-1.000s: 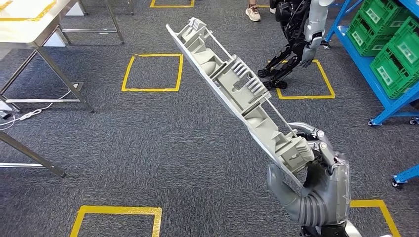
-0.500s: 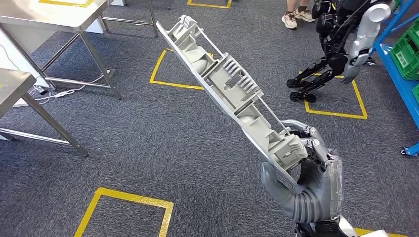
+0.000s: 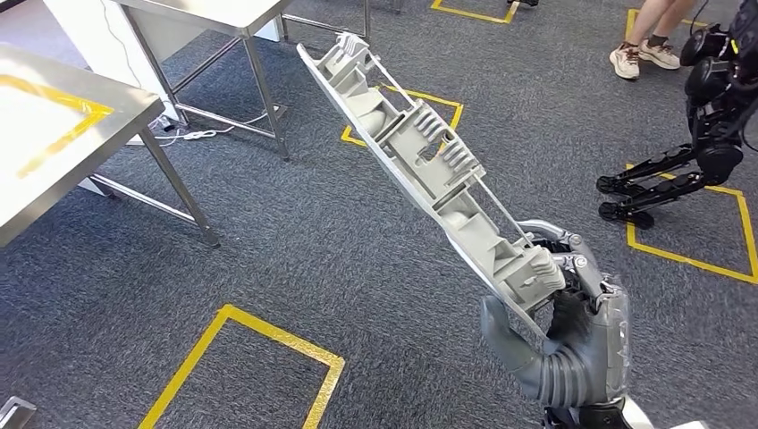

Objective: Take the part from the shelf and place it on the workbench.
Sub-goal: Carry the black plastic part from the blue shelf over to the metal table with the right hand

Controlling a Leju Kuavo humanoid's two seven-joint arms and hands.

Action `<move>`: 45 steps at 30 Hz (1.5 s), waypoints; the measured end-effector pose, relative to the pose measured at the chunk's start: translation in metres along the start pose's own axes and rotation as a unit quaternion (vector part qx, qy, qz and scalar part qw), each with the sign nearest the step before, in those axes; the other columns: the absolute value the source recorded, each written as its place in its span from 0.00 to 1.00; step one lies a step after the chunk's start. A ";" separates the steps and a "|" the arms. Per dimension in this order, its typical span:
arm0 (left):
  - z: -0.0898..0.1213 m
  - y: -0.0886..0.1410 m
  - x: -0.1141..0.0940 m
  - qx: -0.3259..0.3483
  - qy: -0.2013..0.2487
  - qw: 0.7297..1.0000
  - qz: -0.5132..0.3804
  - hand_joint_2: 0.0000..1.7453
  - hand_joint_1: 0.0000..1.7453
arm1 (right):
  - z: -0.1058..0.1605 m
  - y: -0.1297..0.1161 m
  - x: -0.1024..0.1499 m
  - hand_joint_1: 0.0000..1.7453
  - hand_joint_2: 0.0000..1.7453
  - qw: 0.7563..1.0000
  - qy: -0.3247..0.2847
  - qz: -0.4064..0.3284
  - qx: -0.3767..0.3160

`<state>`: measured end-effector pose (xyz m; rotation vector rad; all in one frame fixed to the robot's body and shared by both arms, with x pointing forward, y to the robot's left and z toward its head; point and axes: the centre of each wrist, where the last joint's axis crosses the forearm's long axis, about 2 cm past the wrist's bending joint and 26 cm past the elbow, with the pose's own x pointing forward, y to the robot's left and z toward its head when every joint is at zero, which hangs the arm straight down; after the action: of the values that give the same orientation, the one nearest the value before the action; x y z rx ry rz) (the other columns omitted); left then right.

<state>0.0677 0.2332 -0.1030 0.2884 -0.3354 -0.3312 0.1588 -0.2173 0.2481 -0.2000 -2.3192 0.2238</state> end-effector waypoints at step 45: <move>-0.001 0.001 0.002 0.001 0.001 1.000 -0.006 1.00 0.00 | 0.000 0.004 -0.003 1.00 1.00 0.999 0.008 0.007 0.037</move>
<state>0.0696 0.2338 -0.1028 0.2927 -0.3316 -0.3419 0.1612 -0.2142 0.2455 -0.1799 -2.2901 0.3125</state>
